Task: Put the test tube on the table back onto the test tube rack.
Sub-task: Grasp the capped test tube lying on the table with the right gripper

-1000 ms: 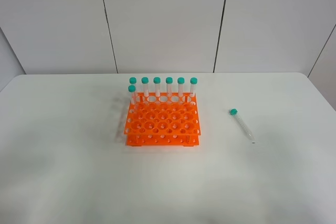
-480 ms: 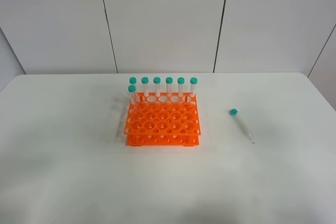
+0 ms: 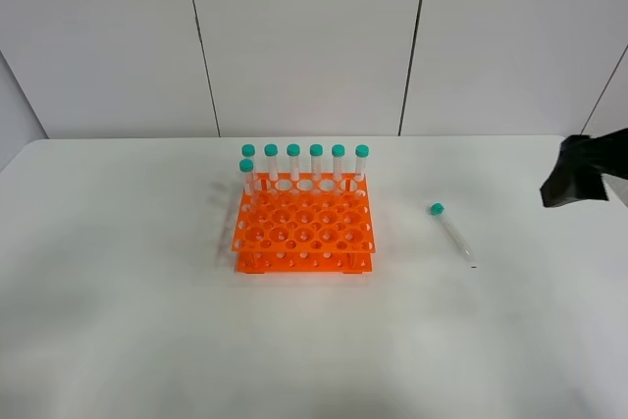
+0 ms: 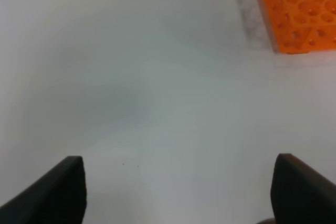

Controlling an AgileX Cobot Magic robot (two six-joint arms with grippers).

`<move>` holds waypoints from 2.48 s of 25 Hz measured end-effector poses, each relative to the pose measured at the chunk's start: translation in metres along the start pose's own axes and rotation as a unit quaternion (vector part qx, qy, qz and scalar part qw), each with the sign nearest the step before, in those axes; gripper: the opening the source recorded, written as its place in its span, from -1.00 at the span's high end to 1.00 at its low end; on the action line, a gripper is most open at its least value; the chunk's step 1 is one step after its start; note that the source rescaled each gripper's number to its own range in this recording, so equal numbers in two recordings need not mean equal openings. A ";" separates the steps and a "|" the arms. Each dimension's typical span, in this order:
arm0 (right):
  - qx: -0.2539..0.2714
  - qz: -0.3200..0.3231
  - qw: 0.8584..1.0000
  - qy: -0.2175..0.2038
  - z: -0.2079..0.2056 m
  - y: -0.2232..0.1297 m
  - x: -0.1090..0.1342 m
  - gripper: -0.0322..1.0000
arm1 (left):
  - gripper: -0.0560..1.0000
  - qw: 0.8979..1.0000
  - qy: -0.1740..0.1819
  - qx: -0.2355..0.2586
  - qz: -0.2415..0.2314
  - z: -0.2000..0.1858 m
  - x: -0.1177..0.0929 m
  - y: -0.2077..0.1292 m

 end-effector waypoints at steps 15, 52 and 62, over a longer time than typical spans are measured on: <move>0.121 -0.111 0.986 0.020 0.115 0.079 0.015 -1.00 | -1.00 1.000 0.000 0.000 0.000 0.000 0.000 0.000; 0.153 -0.061 0.986 0.035 0.225 0.069 0.004 -1.00 | -1.00 1.000 0.000 0.000 0.000 0.000 0.000 0.000; 0.167 -0.079 0.983 0.022 0.224 0.066 0.013 -1.00 | -1.00 1.000 0.000 0.000 0.000 0.000 0.000 0.000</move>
Point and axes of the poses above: a point on each arm's last joint axis where the gripper is mounted, z pointing out along that axis toward the gripper, x along the wrist's bending axis when the last joint is at zero, y = z × x, the point moved 5 cm from there along z, pointing out along that axis toward the gripper, and after that the axes turned 3 degrees about -z, right-handed, at the moved point
